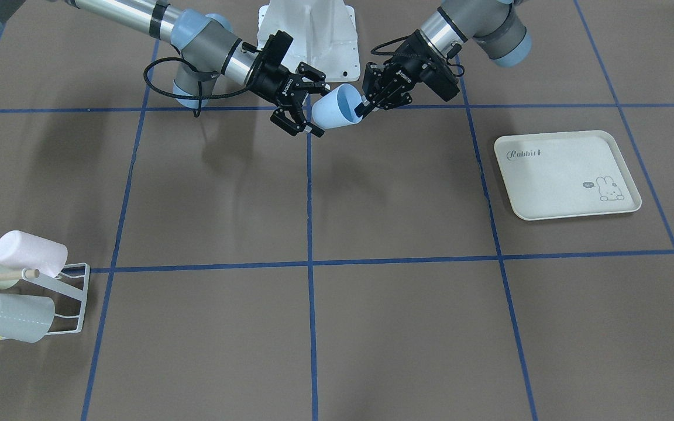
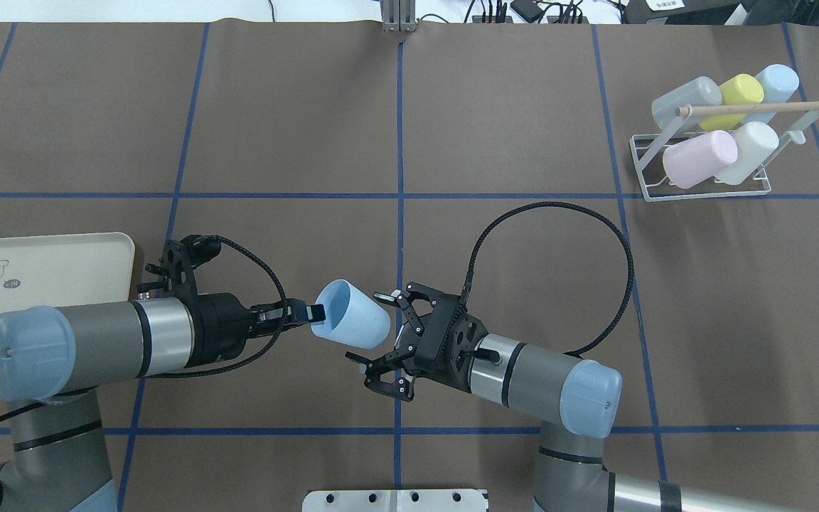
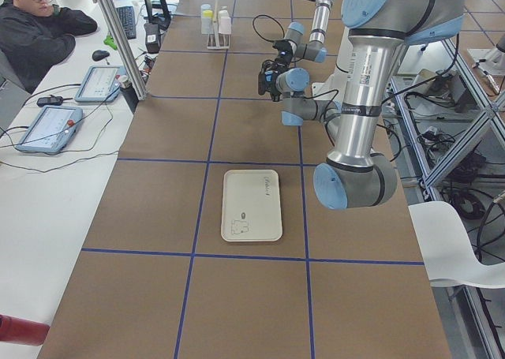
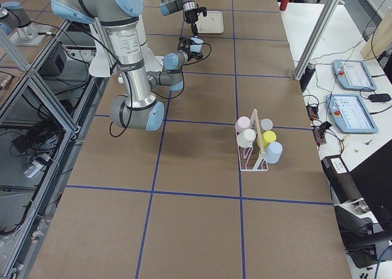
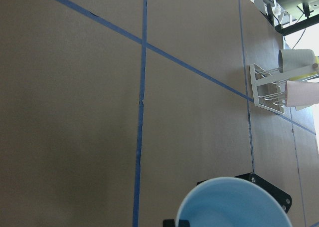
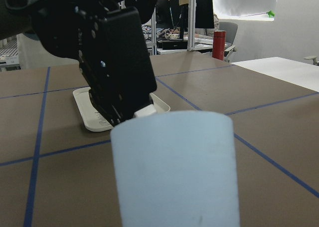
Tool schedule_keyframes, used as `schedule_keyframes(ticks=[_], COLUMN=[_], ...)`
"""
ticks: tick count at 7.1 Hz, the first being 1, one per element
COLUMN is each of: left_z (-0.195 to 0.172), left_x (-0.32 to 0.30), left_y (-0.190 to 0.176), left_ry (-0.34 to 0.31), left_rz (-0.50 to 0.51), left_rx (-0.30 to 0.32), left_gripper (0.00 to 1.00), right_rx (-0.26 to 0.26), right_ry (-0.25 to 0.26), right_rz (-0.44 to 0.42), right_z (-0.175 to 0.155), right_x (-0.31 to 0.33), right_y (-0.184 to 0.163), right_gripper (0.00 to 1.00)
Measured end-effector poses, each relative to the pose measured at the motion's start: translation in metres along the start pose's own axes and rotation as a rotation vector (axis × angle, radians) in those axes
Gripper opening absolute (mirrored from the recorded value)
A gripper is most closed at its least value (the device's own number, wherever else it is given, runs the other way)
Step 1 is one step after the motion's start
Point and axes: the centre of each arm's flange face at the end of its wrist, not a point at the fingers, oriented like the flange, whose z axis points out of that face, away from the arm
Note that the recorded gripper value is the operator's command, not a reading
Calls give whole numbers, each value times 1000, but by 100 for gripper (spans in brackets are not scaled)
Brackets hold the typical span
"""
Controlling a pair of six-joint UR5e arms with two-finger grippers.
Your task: Transfer IKEA cup to right arm and place on rack
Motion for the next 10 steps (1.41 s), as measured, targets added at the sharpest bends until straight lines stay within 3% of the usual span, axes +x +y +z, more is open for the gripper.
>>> schedule_keyframes(ticks=[2,3,4,5,6,7,9,10], left_z=[2,2,3,3,2,1,-3,-7], left_x=[-1,-1,-1,-1,0,1,5,4], left_y=[3,5,5,5,5,5,3,-1], left_ry=[-2,-2,-2,-2,0,3,13,11], left_rz=[0,0,0,0,0,0,-1,3], left_rx=[-6,-9,-10,-10,-11,-12,-4,2], left_gripper=[0,0,4,10,49,99,100,100], right_rx=[1,1,1,1,0,0,-1,-4], right_ry=[0,0,0,0,-1,-3,-7,-7], right_rz=[0,0,0,0,0,2,4,3], right_z=[0,0,0,0,0,0,0,0], right_x=[0,0,0,0,0,-1,-3,-2], right_y=[0,0,0,0,0,0,1,1], right_gripper=[88,83,73,45,14,7,7,2])
